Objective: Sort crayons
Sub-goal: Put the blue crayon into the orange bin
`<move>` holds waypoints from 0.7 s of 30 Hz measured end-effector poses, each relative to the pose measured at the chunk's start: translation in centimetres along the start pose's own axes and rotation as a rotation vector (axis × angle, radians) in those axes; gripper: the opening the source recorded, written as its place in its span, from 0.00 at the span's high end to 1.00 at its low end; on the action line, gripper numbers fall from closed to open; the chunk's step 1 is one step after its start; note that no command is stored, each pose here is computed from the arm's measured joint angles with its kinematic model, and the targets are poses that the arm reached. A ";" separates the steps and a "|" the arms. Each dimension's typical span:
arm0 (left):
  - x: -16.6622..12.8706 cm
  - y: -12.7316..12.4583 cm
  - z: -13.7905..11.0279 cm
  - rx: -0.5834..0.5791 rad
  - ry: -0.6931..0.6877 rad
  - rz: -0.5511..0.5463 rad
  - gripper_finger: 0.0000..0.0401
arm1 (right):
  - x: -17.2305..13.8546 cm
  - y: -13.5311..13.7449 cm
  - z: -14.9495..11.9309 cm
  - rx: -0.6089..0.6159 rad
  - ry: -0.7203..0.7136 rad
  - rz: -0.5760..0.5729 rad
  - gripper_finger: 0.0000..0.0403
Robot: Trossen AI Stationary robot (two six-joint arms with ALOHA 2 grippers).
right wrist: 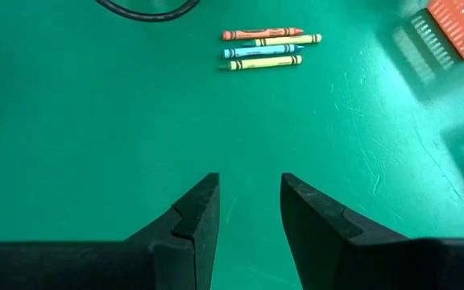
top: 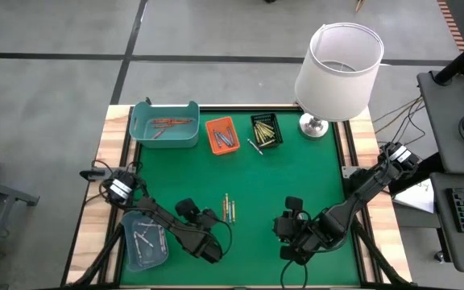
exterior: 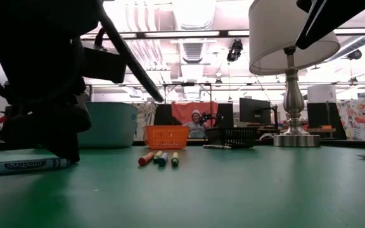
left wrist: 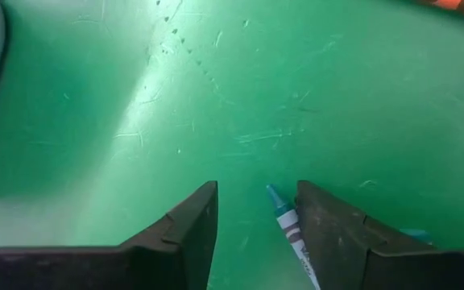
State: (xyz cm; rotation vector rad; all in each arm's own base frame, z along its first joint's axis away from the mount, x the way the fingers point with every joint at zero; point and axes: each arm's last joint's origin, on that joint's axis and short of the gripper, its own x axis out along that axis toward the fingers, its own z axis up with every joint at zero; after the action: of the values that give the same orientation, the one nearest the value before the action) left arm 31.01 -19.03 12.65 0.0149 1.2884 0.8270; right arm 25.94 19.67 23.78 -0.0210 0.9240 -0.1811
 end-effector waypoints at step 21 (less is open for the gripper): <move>-1.2 1.4 0.3 0.043 -0.084 0.042 0.92 | 0.0 0.1 0.2 0.013 -0.016 0.014 0.70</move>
State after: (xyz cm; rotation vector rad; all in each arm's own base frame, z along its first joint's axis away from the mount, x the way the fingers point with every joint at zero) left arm 30.50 -18.49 14.38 0.1108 1.2302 0.8261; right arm 26.11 19.80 23.87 -0.0041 0.9064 -0.1732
